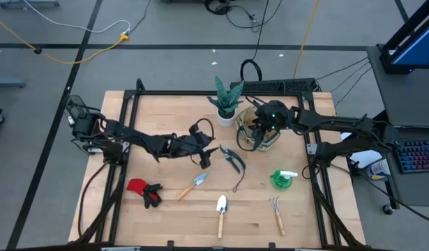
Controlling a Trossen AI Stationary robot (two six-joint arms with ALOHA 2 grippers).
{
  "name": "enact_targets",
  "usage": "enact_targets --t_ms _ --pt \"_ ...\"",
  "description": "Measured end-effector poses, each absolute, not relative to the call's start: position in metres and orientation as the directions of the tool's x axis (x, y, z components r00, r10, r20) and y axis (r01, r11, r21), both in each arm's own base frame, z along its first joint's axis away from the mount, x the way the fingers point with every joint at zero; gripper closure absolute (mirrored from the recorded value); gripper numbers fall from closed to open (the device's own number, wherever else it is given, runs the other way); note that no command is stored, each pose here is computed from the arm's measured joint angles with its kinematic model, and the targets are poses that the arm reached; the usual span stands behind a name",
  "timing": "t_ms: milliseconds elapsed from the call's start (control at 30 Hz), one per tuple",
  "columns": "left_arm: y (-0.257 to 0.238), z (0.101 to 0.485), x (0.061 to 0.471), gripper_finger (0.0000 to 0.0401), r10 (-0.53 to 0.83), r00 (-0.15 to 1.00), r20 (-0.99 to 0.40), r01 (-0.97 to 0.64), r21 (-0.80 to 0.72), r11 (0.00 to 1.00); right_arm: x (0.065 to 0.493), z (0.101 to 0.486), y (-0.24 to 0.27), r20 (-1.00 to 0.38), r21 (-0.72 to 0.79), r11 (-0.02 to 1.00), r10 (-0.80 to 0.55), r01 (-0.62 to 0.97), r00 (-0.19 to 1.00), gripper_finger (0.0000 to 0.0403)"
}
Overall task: Pick & Place Garden tools in Gardening bag
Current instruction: Put the top brown trowel into the gardening bag
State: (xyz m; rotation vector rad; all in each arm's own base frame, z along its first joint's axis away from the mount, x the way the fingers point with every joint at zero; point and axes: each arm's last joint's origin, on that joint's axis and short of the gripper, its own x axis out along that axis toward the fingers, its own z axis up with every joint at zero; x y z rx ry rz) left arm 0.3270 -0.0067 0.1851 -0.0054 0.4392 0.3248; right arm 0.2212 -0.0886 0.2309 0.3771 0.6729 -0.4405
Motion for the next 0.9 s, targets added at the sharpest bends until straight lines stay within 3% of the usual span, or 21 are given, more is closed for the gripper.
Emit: enact_targets --t_ms 600,900 --pt "-0.021 0.158 0.309 0.0192 -0.095 0.694 -0.713 -0.124 -0.249 0.960 0.227 0.231 -0.074 -0.663 0.233 0.885 -0.158 0.402 0.732 0.0254" --pt "-0.037 0.146 0.291 0.0192 -0.161 0.513 -0.843 -0.237 -0.320 0.917 0.227 0.231 -0.072 -0.663 0.233 0.889 -0.152 0.395 0.733 0.0257"
